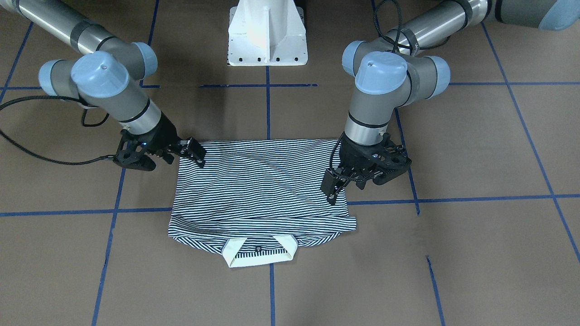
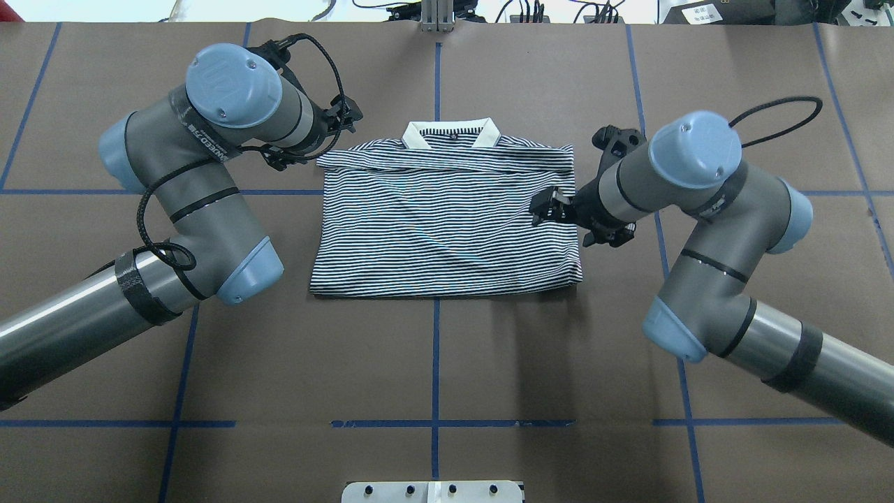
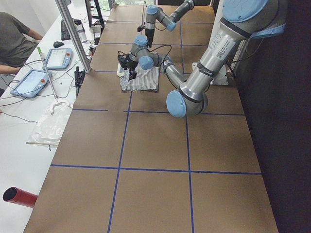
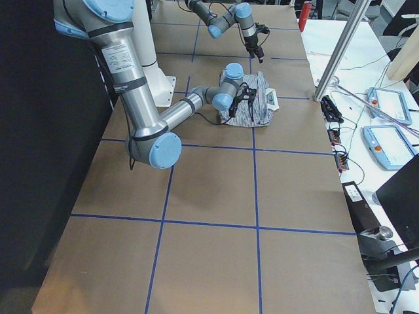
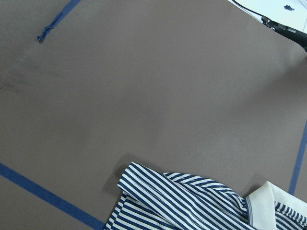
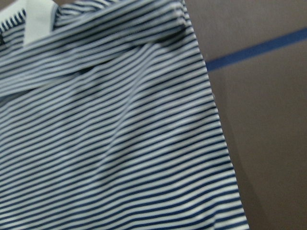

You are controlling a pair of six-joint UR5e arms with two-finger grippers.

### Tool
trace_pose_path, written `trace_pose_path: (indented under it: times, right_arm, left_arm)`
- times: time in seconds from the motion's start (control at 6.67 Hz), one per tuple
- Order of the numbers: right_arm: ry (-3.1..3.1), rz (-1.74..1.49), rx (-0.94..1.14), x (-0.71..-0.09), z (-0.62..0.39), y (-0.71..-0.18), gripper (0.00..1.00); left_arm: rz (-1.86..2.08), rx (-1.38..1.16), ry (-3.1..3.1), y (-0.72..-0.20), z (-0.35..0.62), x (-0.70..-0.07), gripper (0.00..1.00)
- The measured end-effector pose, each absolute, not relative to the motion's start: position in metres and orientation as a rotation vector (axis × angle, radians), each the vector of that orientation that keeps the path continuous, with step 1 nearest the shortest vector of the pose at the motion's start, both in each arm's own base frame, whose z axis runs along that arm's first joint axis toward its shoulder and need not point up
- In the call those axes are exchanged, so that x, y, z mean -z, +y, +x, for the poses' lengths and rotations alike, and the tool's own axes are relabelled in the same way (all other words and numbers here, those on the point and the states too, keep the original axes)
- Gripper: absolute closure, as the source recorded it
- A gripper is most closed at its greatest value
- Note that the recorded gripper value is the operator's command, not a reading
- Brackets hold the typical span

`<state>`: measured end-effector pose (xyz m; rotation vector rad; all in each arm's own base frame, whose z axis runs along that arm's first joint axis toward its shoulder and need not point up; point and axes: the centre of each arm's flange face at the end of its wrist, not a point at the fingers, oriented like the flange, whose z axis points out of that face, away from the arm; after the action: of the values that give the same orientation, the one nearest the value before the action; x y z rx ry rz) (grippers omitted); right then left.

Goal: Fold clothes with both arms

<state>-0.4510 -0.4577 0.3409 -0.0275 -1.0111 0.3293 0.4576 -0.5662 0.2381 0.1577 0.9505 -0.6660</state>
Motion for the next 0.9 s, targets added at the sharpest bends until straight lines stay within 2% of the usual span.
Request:
trace_pose_path:
  times: [0.15,0.3,0.45,0.6,0.75,0.9]
  right_arm:
    - [-0.985,-0.027,-0.327,-0.354,-0.463,-0.435,0.01]
    - [-0.967,-0.033,-0.324,-0.362,-0.467,-0.426,0.06]
    - [-0.944,-0.044,-0.323,-0.365,-0.471,-0.422,0.31]
    - [-0.919,-0.053,-0.324,-0.366,-0.475,-0.42,0.84]
    - [-0.911,-0.056,-0.323,-0.364,-0.475,-0.419,1.0]
    - [-0.914,-0.056,-0.32,-0.361,-0.472,-0.418,1.0]
  left_arm:
    - [0.158,0.666,0.952,-0.565,0.457,-0.237,0.0]
    - [0.157,0.666,0.952,-0.565,0.457,-0.236,0.0]
    - [0.157,0.665,0.951,-0.564,0.457,-0.237,0.0]
    - [0.156,0.665,0.948,-0.563,0.456,-0.24,0.0]
    - [0.155,0.664,0.947,-0.561,0.456,-0.243,0.0]
    - [0.154,0.663,0.947,-0.56,0.454,-0.244,0.0]
